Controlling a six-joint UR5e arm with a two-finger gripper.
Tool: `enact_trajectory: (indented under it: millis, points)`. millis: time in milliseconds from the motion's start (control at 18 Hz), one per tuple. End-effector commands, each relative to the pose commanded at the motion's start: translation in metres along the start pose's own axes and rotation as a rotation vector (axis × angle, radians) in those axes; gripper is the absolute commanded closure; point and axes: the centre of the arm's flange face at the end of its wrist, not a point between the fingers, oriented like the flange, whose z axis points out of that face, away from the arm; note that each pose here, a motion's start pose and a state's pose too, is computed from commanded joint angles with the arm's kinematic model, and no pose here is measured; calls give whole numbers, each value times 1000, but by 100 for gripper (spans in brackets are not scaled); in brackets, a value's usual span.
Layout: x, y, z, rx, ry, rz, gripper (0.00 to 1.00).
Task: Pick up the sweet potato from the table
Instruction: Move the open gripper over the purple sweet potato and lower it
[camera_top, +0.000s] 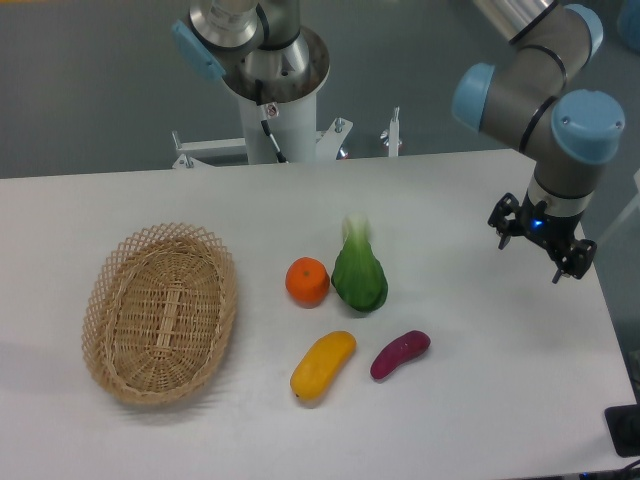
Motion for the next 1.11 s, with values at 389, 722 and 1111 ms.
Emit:
enact_trajectory:
  millis: [389, 722, 1111]
  points:
    - [3, -12, 3, 1, 8, -2, 0]
    - [23, -48, 20, 14, 30, -88, 0]
    - [42, -110, 42, 25, 50, -89, 0]
